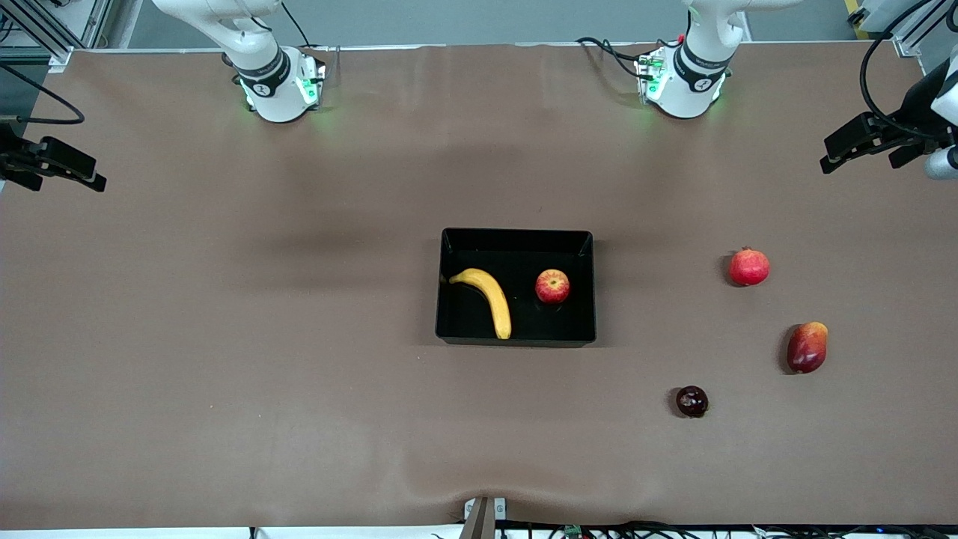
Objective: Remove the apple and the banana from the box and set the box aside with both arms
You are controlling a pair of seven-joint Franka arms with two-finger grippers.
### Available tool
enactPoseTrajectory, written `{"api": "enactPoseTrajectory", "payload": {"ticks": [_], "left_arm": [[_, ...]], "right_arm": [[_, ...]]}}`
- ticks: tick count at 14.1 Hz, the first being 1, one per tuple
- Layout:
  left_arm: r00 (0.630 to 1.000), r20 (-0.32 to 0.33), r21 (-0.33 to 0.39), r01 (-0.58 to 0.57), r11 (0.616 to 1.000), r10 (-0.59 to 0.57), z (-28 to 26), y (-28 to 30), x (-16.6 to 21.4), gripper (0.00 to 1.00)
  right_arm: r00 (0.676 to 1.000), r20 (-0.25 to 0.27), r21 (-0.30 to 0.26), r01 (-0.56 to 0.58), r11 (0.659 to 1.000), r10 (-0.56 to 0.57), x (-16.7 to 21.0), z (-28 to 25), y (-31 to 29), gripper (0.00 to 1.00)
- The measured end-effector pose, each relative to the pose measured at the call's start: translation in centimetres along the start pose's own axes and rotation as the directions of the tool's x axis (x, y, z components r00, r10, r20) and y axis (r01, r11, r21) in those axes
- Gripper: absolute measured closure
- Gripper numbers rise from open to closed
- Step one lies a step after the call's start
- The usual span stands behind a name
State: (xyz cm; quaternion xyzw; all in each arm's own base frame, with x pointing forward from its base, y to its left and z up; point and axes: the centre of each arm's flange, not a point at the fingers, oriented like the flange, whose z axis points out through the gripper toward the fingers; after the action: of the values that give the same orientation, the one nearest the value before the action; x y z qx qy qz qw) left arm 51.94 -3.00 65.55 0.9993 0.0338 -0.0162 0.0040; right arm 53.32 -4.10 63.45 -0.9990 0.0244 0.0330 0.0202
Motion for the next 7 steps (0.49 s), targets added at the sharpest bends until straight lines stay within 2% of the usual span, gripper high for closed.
{"api": "enactPoseTrajectory", "payload": {"ticks": [7], "left_arm": [[1.0, -0.008, -0.002, 0.006, 1.0, -0.006, -0.51, -0.31, -0.02, 0.0]], "right_arm": [[1.0, 0.0, 0.0, 0.0, 1.0, 0.0, 0.0, 0.0, -0.01, 0.0]]}}
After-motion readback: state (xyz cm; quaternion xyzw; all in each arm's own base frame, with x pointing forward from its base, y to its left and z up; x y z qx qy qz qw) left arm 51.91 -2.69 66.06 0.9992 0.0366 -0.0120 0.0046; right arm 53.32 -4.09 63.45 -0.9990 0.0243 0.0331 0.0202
